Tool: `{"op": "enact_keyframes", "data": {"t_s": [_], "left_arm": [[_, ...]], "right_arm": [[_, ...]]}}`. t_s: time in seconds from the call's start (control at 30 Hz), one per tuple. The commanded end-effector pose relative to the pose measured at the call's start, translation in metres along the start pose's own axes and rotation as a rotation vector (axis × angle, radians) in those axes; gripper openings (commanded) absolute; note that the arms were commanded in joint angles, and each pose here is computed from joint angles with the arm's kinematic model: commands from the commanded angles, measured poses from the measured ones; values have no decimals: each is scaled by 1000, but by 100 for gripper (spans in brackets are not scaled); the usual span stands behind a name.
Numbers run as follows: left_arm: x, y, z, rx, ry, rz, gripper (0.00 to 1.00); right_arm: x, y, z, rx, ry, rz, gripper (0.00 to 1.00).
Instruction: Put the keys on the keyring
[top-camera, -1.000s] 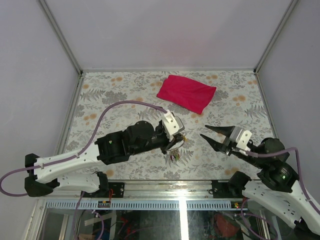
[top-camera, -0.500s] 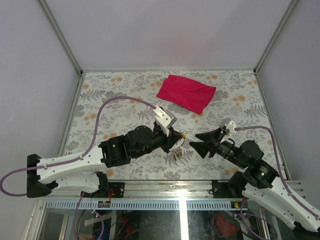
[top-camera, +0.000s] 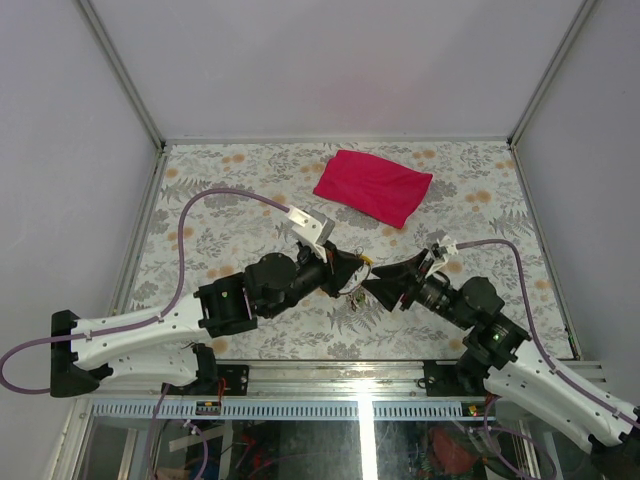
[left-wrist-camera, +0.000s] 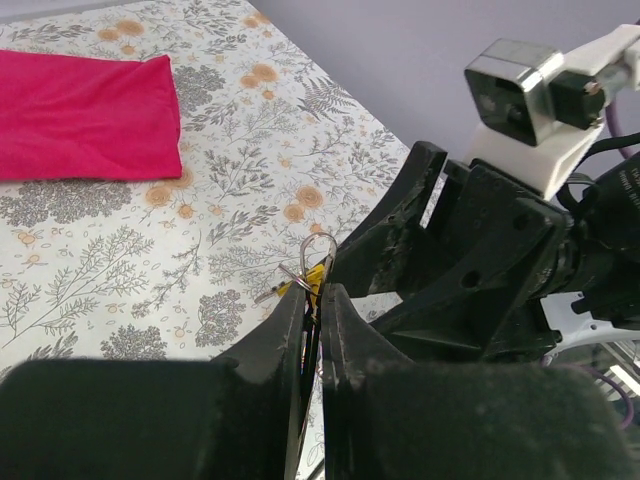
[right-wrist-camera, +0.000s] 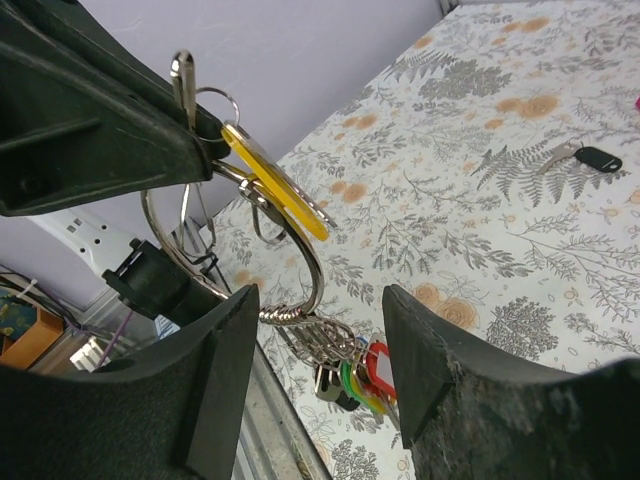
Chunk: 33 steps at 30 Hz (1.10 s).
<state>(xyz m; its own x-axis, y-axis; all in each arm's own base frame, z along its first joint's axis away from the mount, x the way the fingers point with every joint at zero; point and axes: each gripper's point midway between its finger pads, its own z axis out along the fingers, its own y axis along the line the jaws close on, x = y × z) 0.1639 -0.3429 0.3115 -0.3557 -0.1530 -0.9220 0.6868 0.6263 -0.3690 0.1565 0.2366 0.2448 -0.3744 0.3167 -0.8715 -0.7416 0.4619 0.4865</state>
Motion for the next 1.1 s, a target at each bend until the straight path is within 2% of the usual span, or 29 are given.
{"op": "enact_keyframes", "data": {"t_s": [0.0, 0.3, 0.4, 0.47, 0.57, 0.63, 0.77, 0.87, 1.07], "left_arm": [[-33, -9, 1, 24, -128, -78, 0], [-32, -11, 0, 38, -125, -85, 0], [-33, -12, -1, 44, -126, -90, 0], [-32, -11, 0, 41, -126, -94, 0], [-32, -9, -1, 28, -133, -109, 0], [-31, -2, -1, 0, -142, -127, 0], [-30, 19, -6, -88, -185, -189, 4], [-28, 34, -10, -142, -215, -227, 13], [-25, 43, -14, -164, -224, -246, 21]], "right_arm": [[-27, 15, 7, -69, -112, 7, 58], [-35, 7, 13, -36, -167, -8, 55], [-34, 6, 16, -33, -160, -15, 51], [-35, 6, 18, -39, -165, -17, 39], [-38, 9, 18, -49, -169, -25, 14], [-38, 10, 15, -45, -163, -28, 6], [-45, 7, 5, -5, -175, -31, 0], [-50, 4, -2, 41, -161, -52, 0], [-60, 4, -11, 92, -111, -121, 0]]}}
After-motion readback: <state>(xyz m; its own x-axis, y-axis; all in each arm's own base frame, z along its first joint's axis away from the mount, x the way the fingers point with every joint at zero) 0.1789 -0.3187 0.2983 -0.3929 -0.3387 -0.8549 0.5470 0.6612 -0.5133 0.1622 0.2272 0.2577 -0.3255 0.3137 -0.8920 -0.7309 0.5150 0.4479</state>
